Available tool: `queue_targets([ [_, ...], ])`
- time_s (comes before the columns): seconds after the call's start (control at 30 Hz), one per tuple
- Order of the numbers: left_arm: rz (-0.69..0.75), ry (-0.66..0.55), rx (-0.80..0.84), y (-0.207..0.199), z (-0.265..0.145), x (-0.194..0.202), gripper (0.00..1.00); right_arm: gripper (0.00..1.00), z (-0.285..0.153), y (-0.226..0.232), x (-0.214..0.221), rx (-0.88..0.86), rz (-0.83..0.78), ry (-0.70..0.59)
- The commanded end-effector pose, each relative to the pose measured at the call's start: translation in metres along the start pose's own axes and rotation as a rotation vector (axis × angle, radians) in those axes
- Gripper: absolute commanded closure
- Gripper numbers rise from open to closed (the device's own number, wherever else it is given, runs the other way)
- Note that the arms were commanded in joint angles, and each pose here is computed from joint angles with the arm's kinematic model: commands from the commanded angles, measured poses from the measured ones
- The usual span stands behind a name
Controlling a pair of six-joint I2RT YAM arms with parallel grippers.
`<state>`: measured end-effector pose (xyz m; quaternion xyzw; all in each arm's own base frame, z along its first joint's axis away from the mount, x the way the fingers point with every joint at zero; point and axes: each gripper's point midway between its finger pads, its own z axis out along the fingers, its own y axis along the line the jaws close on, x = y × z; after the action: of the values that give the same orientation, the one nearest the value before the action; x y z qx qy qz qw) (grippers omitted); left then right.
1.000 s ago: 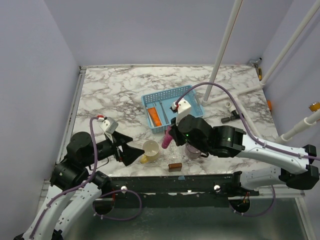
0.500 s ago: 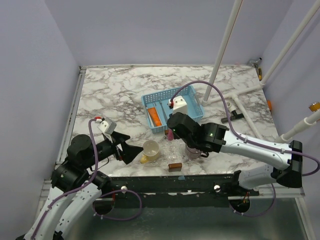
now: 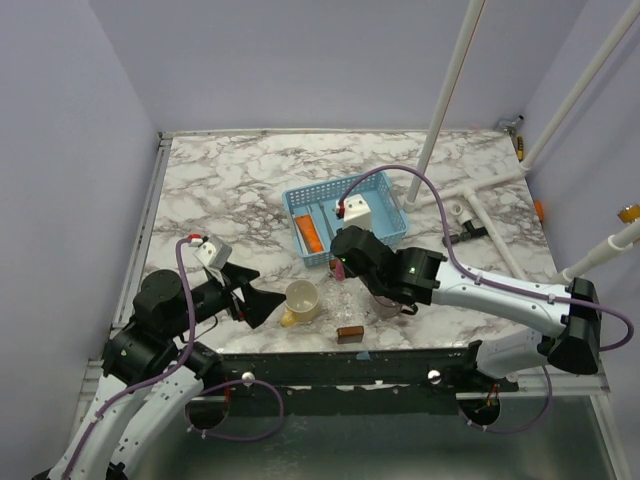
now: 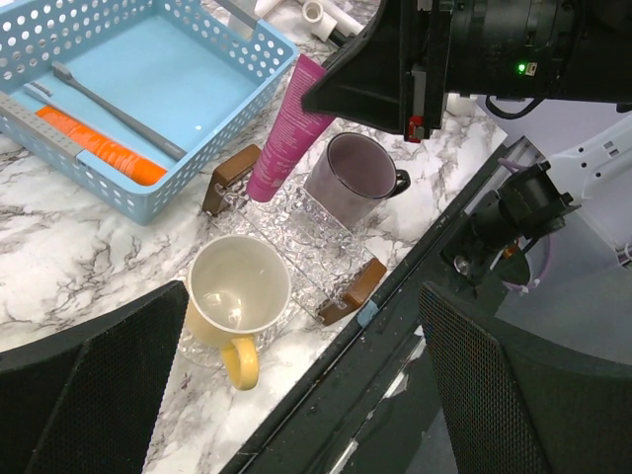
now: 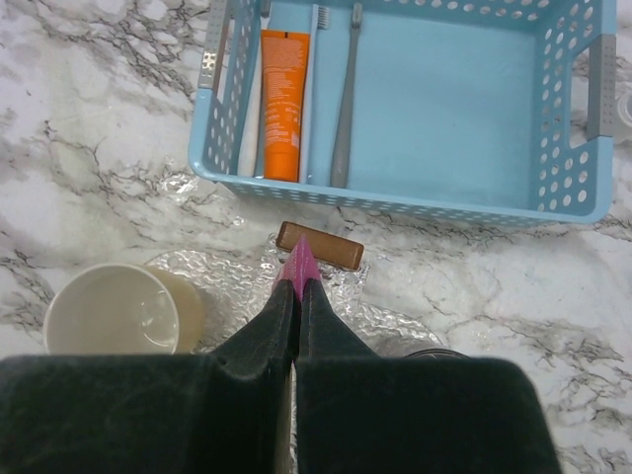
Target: Prepare toiletry sets of a toothbrush and toothpaste on the tray
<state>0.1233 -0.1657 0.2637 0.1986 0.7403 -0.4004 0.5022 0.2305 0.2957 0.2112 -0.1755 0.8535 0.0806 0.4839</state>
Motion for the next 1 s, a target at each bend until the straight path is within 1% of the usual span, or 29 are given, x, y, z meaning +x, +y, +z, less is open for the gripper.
queue_targets([
  [0.0,0.013,-0.005,-0.013,0.004,0.003,0.000,0.01,0.99,0.006,-0.001,-0.005,0.017,0.026,-0.031],
  [0.53,0.011,-0.003,-0.019,0.005,0.004,0.000,0.01,1.00,0.012,-0.004,0.016,0.030,0.027,0.004],
  [0.97,0.013,-0.005,-0.022,0.006,0.004,-0.001,0.01,0.99,-0.010,-0.011,-0.001,0.000,0.051,-0.017],
])
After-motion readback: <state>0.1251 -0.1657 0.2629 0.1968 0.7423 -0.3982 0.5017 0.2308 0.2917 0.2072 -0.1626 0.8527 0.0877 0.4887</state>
